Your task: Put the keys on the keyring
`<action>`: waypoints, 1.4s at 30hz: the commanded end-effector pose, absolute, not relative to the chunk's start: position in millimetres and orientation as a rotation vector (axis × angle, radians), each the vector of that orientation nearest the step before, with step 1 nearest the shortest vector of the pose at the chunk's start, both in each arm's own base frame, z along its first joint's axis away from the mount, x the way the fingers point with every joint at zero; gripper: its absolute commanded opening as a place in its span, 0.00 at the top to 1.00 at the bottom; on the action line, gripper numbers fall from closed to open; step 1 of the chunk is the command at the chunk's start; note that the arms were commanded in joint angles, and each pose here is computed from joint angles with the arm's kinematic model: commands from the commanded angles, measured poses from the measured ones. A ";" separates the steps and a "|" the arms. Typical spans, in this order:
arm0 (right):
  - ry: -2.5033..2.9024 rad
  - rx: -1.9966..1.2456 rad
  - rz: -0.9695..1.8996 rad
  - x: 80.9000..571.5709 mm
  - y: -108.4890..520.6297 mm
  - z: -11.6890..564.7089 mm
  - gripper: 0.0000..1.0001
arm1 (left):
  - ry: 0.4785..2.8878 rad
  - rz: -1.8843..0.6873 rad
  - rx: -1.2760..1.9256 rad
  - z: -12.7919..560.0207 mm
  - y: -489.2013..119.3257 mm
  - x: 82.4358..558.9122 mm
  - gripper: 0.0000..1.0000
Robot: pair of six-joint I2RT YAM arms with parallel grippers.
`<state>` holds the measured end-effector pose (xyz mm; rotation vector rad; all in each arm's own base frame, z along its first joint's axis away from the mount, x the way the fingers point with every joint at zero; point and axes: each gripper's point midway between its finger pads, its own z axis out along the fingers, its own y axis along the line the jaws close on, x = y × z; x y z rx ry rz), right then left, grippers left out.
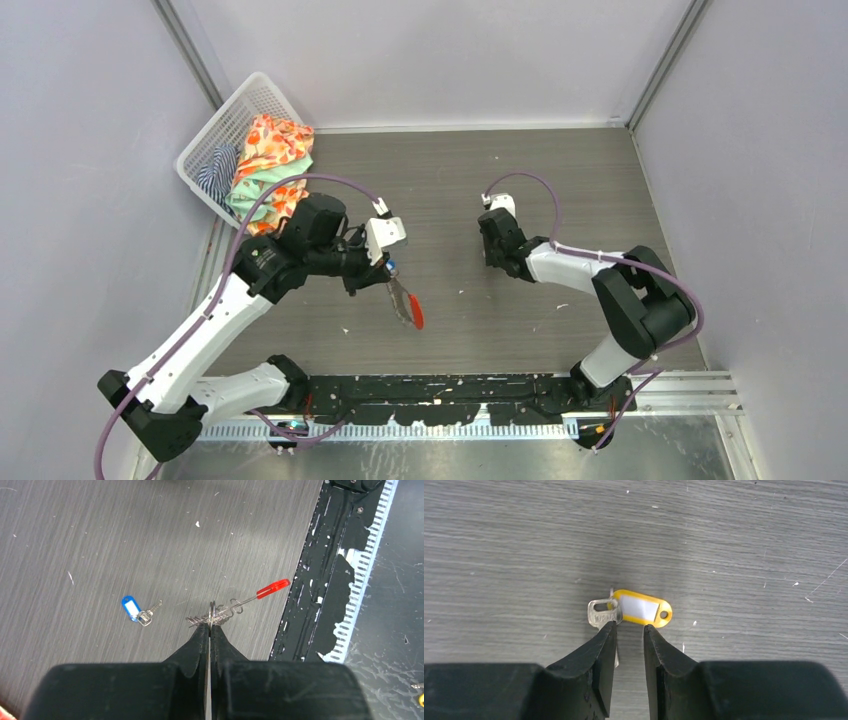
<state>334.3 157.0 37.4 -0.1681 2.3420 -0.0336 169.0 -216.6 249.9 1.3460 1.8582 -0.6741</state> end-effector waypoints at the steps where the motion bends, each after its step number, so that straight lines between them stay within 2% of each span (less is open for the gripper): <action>1: 2.223 -0.102 -0.013 369.6 160.7 60.1 0.69 | 1.808 -0.718 1.334 270.8 -221.3 167.4 1.00; 16: 2.225 -0.138 0.082 377.4 177.0 50.3 0.67 | 1.802 -0.713 1.335 269.6 -217.5 164.0 1.00; 34: 2.183 -0.143 0.143 371.2 179.9 66.2 0.58 | 1.783 -0.702 1.325 270.7 -217.6 166.0 1.00; 42: 2.242 -0.137 0.110 368.6 177.1 47.6 0.65 | 1.781 -0.692 1.322 271.5 -217.1 167.3 1.00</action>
